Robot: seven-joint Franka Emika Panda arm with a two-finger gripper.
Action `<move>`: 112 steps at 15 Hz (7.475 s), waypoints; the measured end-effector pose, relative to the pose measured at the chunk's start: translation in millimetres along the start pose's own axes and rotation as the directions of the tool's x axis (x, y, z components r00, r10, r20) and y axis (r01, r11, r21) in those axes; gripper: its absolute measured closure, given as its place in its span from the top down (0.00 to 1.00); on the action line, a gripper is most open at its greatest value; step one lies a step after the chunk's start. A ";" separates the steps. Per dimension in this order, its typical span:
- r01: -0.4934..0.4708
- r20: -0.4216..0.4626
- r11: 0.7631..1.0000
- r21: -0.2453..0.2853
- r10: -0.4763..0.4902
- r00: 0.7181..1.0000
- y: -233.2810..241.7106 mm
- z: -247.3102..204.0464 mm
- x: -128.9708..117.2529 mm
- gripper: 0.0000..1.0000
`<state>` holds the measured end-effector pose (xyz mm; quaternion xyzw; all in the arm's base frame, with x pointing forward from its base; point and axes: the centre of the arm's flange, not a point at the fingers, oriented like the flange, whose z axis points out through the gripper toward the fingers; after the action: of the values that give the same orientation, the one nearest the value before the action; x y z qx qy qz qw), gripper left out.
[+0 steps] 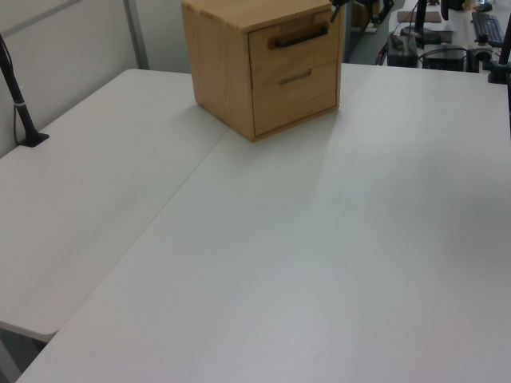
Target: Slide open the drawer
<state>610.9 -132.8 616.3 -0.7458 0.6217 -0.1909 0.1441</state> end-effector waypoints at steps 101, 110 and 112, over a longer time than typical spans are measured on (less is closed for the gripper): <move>-0.263 -0.043 0.961 -0.084 0.260 0.965 -17.0 63.6 27.5 0.24; -0.269 -0.066 0.961 -0.067 0.265 0.962 -19.5 64.8 28.3 0.15; -0.266 -0.068 0.962 -0.068 0.261 0.963 -19.6 64.9 27.7 0.15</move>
<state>662.4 -157.8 570.6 -0.6555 0.7262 -0.1680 0.1214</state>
